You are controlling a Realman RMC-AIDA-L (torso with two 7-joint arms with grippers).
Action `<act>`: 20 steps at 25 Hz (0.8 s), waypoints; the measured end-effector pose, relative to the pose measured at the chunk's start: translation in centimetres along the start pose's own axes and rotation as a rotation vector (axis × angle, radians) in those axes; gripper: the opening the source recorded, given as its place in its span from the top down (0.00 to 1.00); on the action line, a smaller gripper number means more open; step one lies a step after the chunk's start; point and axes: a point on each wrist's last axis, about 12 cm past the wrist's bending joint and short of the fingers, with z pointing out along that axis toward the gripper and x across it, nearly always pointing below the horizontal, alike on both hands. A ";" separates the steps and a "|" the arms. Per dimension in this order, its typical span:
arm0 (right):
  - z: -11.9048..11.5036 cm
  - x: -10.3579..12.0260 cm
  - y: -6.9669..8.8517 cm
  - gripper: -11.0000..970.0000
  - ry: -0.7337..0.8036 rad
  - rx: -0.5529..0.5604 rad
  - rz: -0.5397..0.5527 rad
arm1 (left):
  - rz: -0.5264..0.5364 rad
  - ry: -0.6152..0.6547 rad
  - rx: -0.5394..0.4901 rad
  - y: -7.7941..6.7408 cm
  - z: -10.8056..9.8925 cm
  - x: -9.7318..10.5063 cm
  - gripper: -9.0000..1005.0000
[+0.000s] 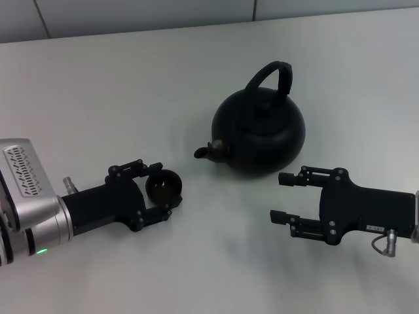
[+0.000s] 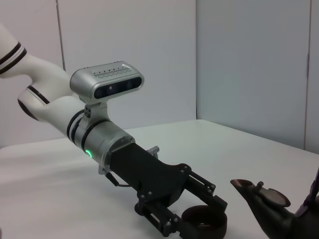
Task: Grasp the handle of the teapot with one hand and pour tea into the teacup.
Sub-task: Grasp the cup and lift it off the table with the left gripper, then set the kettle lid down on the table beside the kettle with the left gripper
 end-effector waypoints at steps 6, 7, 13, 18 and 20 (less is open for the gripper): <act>0.0 0.0 0.1 0.34 -0.003 -0.002 0.002 | -0.002 -0.003 -0.002 0.0 0.0 0.0 0.31; 0.0 0.0 0.1 0.35 -0.004 -0.004 0.002 | -0.003 -0.004 -0.002 0.0 0.0 0.0 0.30; 0.0 0.0 0.3 0.35 -0.010 -0.009 0.004 | -0.005 -0.005 -0.001 -0.1 0.0 0.0 0.26; -0.1 0.0 0.3 0.35 -0.009 -0.008 0.006 | -0.010 -0.015 0.000 -0.2 -0.2 0.0 0.22; -0.1 0.0 0.3 0.36 -0.009 -0.007 0.006 | -0.013 -0.034 -0.004 -0.2 -0.4 -0.1 0.20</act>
